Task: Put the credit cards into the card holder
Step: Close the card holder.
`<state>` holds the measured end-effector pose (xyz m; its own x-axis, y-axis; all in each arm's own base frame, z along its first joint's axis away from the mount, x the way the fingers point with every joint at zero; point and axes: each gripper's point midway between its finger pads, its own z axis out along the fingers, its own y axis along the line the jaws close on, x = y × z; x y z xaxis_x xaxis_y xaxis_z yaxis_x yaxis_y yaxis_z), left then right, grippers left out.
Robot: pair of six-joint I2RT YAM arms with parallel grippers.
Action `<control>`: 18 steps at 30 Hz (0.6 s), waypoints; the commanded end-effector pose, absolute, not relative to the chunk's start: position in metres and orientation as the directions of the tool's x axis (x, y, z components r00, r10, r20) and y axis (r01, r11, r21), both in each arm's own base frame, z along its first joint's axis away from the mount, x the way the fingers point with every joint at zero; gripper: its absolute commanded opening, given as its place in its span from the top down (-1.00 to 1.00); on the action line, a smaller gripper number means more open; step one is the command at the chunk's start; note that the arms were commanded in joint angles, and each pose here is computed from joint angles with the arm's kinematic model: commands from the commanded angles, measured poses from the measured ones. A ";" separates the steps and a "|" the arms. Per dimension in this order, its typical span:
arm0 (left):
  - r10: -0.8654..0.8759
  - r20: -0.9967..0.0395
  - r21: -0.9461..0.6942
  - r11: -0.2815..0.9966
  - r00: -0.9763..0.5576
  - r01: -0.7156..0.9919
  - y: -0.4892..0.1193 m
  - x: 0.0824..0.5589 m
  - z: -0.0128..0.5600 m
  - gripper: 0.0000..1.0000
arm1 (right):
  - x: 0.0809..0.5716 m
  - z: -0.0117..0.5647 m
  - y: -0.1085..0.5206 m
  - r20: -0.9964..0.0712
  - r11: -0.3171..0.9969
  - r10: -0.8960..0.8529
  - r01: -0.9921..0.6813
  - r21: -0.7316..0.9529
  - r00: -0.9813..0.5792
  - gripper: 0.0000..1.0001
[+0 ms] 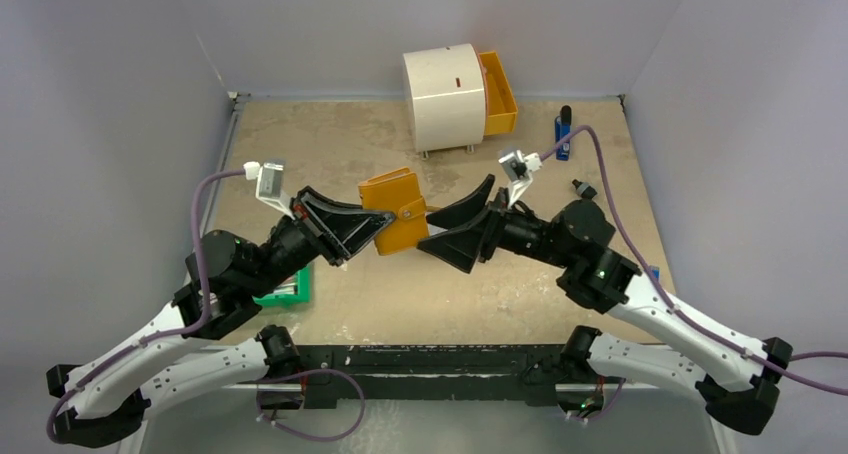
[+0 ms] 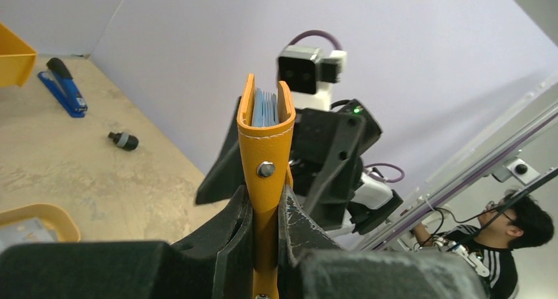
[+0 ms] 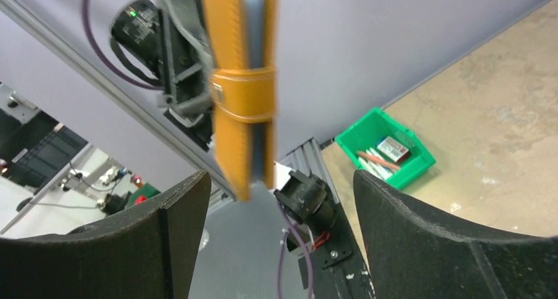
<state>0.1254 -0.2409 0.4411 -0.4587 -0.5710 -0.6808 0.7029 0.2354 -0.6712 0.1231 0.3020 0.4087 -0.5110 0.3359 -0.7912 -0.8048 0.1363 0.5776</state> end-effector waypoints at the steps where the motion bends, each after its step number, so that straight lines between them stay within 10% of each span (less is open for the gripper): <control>1: -0.632 -0.630 -0.650 0.110 -0.451 0.752 -0.238 0.113 0.479 1.00 | 0.111 0.422 0.310 -0.784 0.017 0.352 -0.834 0.551 -0.511 -0.61; 12: -0.607 -0.632 -0.655 0.086 -0.482 0.751 -0.244 0.109 0.474 1.00 | 0.098 0.439 0.310 -0.741 -0.127 0.420 -0.843 0.522 -0.523 -0.54; 18: -0.592 -0.637 -0.655 0.076 -0.494 0.752 -0.250 0.108 0.469 1.00 | 0.101 0.445 0.308 -0.718 -0.143 0.464 -0.844 0.517 -0.519 -0.13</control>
<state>0.1157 -0.2504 0.4514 -0.5012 -0.5642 -0.6561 0.7200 0.1487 -0.6779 0.1091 0.3165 0.4176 -0.5544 0.3850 -0.7378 -0.8144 -0.0684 0.5762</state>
